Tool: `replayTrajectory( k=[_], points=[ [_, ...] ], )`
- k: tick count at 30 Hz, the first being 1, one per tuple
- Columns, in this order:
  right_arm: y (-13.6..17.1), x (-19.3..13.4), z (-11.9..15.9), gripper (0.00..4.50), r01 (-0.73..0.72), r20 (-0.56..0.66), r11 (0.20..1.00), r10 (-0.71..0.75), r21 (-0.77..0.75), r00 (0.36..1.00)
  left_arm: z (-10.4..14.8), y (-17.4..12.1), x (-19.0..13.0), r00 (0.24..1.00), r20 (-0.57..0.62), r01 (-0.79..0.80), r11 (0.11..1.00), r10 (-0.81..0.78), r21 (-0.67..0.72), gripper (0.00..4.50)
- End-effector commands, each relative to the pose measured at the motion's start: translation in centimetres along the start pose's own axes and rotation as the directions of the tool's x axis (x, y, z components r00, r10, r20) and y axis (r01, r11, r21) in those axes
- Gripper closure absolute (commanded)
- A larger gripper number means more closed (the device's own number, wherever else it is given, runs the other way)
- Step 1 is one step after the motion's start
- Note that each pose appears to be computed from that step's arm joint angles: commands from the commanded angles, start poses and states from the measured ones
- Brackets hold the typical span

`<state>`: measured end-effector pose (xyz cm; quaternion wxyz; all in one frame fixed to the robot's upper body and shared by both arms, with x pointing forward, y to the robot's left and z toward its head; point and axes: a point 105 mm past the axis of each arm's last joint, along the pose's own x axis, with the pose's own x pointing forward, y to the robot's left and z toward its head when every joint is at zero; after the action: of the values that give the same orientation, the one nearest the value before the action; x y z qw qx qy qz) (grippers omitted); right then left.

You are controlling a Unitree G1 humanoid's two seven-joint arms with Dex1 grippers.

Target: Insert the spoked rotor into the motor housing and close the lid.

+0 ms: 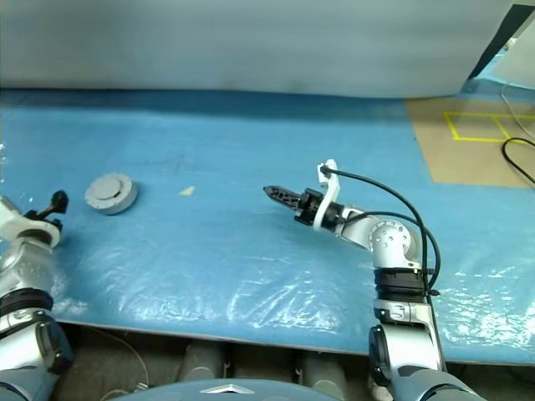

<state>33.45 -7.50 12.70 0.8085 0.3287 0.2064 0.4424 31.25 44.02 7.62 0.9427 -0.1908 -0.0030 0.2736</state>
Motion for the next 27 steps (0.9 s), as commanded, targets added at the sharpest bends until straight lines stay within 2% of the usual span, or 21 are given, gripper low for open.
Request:
replayTrajectory(
  k=[1, 4, 8, 10, 14, 15, 16, 20, 21, 24, 26, 27],
  points=[
    [1.1, 0.3, 0.4, 1.71, -0.043, 0.014, 0.999, 0.044, -0.033, 0.999, 2.6, 1.0, 0.0, 0.997, 0.078, 0.001, 1.0, -0.002, 0.018, 0.14],
    [1.2, 0.4, 0.5, 1.71, -0.053, 0.019, 0.998, 0.054, -0.035, 0.998, 3.7, -1.2, 0.2, 0.985, 0.105, 0.141, 0.99, -0.138, -0.018, 0.14],
    [1.7, 0.0, 0.9, 1.71, -0.073, 0.034, 0.995, 0.076, -0.072, 0.997, 4.2, -7.7, -0.8, 0.892, 0.106, 0.444, 0.896, -0.439, -0.018, 0.14],
    [2.5, -0.6, 1.4, 1.71, -0.101, 0.045, 0.987, 0.107, -0.127, 0.993, 4.2, -13.9, -3.7, 0.727, 0.074, 0.685, 0.728, -0.683, -0.01, 0.14],
    [3.4, -1.5, 2.2, 1.71, -0.129, 0.048, 0.97, 0.142, -0.208, 0.989, 3.3, -21.3, -9.5, 0.408, -0.032, 0.912, 0.409, -0.912, -0.012, 0.14],
    [3.5, -1.7, 2.4, 1.71, -0.13, 0.048, 0.963, 0.145, -0.234, 0.988, 2.9, -22.8, -10.8, 0.334, -0.067, 0.942, 0.334, -0.94, 0.004, 0.14],
    [3.6, -1.7, 2.5, 1.71, -0.131, 0.047, 0.959, 0.147, -0.25, 0.988, 2.8, -23.5, -11.5, 0.296, -0.088, 0.955, 0.296, -0.951, 0.016, 0.14],
    [3.9, -2.2, 3.4, 1.71, -0.116, 0.041, 0.933, 0.138, -0.34, 0.99, 1.9, -28.2, -15.0, 0.069, -0.139, 0.998, 0.068, -0.988, 0.014, 0.14],
    [3.9, -2.3, 3.4, 1.71, -0.112, 0.033, 0.926, 0.133, -0.359, 0.991, 1.5, -28.7, -15.5, 0.035, -0.149, 0.999, 0.033, -0.988, 0.01, 0.14],
    [2.7, -2.1, 2.0, 1.71, -0.049, -0.057, 0.838, 0.022, -0.543, 0.998, -2.3, -29.9, -17.9, -0.122, -0.293, 0.991, -0.135, -0.948, 0.021, 0.14],
    [2.4, -2.1, 1.6, 1.71, -0.049, -0.083, 0.784, -0.004, -0.619, 0.997, -4.0, -29.8, -18.8, -0.185, -0.357, 0.979, -0.205, -0.916, 0.019, 0.14],
    [2.3, -2.1, 1.0, 1.71, -0.069, -0.131, 0.714, -0.033, -0.697, 0.991, -4.9, -29.4, -19.2, -0.218, -0.399, 0.968, -0.248, -0.89, 0.025, 0.14]
  ],
)
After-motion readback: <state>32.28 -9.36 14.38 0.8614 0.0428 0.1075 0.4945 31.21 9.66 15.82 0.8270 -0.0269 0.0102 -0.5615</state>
